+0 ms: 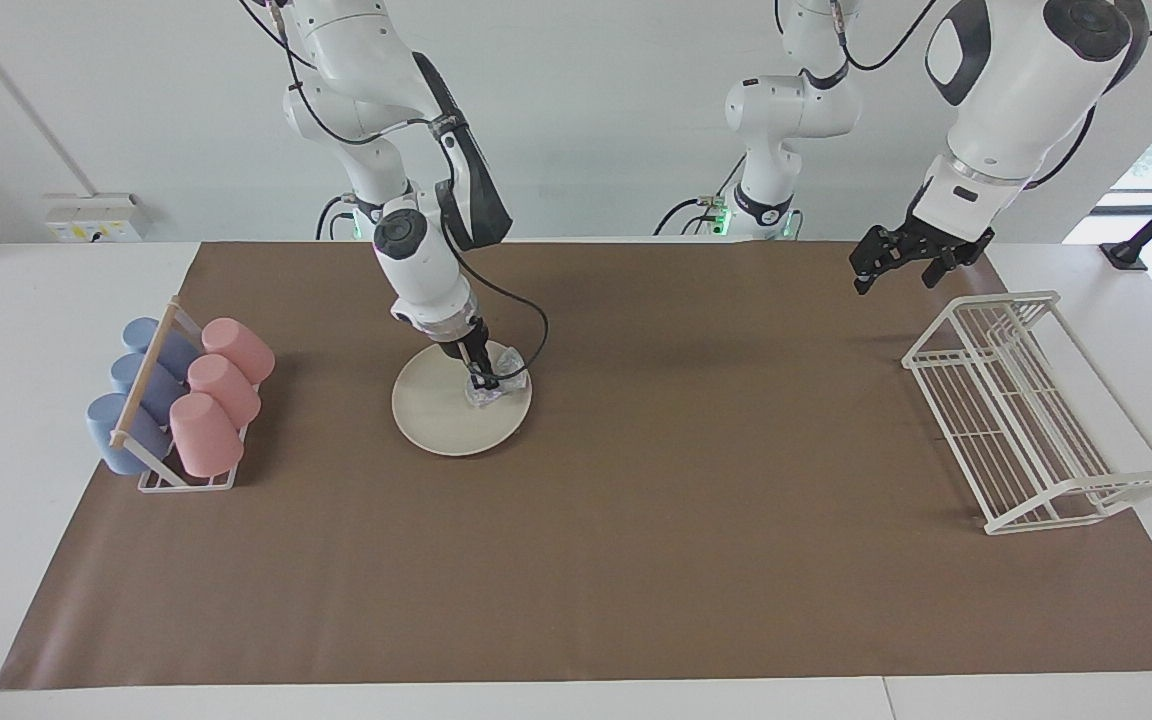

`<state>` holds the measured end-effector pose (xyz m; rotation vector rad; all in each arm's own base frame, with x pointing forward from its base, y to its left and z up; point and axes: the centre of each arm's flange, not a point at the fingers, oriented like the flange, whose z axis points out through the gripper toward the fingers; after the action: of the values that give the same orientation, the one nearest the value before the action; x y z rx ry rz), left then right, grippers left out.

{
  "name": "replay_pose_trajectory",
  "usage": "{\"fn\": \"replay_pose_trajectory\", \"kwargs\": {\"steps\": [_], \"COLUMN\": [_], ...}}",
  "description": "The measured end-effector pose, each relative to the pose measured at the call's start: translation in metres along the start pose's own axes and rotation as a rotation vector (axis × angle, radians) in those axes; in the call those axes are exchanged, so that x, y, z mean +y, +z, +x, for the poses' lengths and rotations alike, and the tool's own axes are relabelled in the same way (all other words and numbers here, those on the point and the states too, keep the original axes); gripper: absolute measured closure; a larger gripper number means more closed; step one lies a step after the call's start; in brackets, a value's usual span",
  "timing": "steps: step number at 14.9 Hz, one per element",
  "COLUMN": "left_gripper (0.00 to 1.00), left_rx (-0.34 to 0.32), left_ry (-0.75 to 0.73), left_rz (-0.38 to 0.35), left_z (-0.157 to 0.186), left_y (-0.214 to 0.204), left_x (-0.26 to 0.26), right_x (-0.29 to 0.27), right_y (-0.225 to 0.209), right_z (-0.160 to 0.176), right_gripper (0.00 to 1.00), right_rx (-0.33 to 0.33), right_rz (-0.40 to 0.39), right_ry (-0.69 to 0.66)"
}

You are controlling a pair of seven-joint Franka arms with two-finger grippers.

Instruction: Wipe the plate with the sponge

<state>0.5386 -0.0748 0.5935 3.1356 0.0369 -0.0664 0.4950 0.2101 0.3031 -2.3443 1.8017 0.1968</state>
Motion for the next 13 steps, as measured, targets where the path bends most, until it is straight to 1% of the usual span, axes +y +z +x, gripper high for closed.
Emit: {"fn": "replay_pose_trajectory", "kwargs": {"steps": [2, 3, 5, 6, 9, 10, 12, 13], "left_gripper": [0.0, 0.0, 0.0, 0.0, 0.0, 0.0, 0.0, 0.0], "left_rx": [0.012, 0.014, 0.016, 0.016, 0.018, 0.018, 0.01, 0.001], "left_ry": [0.001, 0.002, 0.002, 0.002, 0.002, 0.002, 0.002, 0.0], "left_rz": [-0.002, -0.002, -0.002, -0.002, -0.003, -0.003, -0.006, -0.03], "left_z": [0.001, 0.001, 0.002, 0.002, 0.002, 0.002, 0.001, 0.0], "left_y": [-0.001, -0.001, -0.001, -0.001, -0.002, -0.001, 0.002, 0.005], "left_x": [0.001, 0.001, 0.001, 0.001, 0.001, 0.001, 0.002, 0.004], "right_x": [-0.006, -0.01, -0.023, -0.029, -0.037, -0.037, -0.033, -0.028], "right_y": [-0.009, -0.019, -0.059, -0.086, -0.163, -0.188, -0.241, -0.265], "right_z": [-0.005, -0.01, -0.027, -0.036, -0.061, -0.073, -0.093, -0.1], "right_gripper": [0.92, 0.92, 0.92, 0.92, 0.92, 0.92, 0.92, 0.92], "right_rx": [-0.007, -0.016, -0.033, -0.028, 0.077, 0.098, 0.109, 0.107], "right_rz": [-0.004, -0.028, -0.078, -0.09, -0.109, -0.107, -0.078, -0.054], "right_ry": [0.017, 0.021, 0.018, 0.019, 0.003, 0.003, 0.007, 0.015]}}
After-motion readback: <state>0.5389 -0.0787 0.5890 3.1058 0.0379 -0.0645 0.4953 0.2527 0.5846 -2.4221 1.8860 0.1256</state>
